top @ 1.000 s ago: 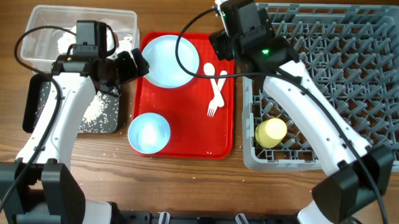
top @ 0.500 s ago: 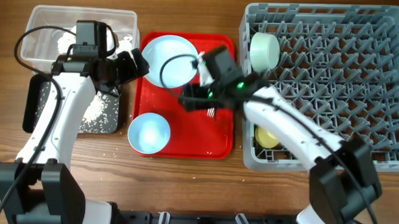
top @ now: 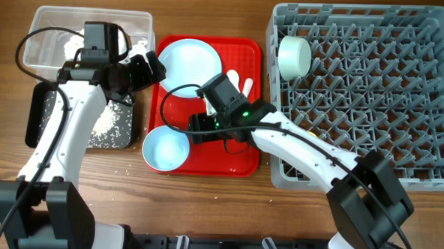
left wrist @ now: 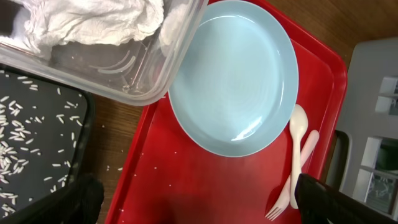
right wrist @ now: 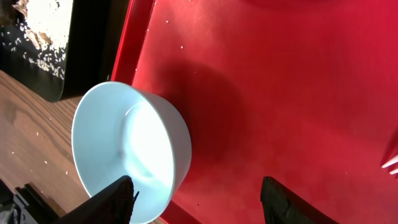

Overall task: Sort waste into correct bins and load items into the dishwasher rack
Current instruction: 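Grasp the light-blue bowl on the red tray with the right gripper, then place the light-blue bowl into the dish rack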

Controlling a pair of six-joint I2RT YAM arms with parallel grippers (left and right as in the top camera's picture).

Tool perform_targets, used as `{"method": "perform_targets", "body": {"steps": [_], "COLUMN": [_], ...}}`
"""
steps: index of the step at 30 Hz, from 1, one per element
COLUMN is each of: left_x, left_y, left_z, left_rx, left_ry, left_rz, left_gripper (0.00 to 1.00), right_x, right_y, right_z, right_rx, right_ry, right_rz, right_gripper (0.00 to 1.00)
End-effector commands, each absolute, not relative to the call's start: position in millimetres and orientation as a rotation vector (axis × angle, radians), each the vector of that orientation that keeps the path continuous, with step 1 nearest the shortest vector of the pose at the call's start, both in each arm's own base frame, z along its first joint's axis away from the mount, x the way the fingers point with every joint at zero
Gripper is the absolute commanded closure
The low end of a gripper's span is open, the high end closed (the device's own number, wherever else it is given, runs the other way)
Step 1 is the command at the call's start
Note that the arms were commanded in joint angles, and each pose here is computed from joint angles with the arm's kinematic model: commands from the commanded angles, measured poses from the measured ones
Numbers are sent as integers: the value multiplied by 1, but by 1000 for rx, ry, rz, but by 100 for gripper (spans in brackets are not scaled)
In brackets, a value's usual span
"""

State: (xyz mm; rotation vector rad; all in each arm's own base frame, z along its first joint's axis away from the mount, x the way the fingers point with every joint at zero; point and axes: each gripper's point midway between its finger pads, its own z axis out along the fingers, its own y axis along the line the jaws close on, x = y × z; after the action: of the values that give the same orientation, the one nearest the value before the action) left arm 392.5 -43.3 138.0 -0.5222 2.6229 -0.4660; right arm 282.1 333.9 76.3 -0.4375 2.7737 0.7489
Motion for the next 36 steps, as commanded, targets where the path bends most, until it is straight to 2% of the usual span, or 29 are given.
{"method": "perform_targets", "body": {"steps": [1, 3, 6, 9, 15, 22, 24, 26, 27, 36], "left_x": [395, 393, 391, 388, 388, 388, 388, 388, 388, 388], "left_y": [-42, -38, -12, 10, 12, 12, 12, 12, 12, 12], "left_z": [176, 198, 230, 246, 245, 245, 245, 245, 245, 245], "left_rx": [-274, -192, -238, -287, -293, -293, -293, -293, -293, -293], "left_ry": [2561, 2536, 2475, 2412, 2413, 2413, 2413, 2413, 2413, 2413], "left_rz": [-423, -364, -178, -26, -10, -10, -10, -10, -10, -10], "left_gripper": [0, 0, 0, 0, 0, 0, 0, 0, 0, 0], "right_x": [282, 279, 274, 273, 263, 259, 259, 259, 259, 262], "right_y": [334, 339, 348, 351, 366, 378, 379, 379, 379, 381], "right_z": [67, 65, 61, 61, 48, 32, 30, 30, 30, 35], "right_rx": [-428, -453, -520, -532, -653, -719, -720, -717, -717, -718], "right_ry": [2794, 2791, 2776, 2769, 2786, 2833, 2831, 2833, 2832, 2828], "right_rz": [731, 735, 735, 720, 704, 658, 661, 661, 660, 660], "right_gripper": [33, 33, 34, 44, 57, 57, 67, 87, 94, 96]}}
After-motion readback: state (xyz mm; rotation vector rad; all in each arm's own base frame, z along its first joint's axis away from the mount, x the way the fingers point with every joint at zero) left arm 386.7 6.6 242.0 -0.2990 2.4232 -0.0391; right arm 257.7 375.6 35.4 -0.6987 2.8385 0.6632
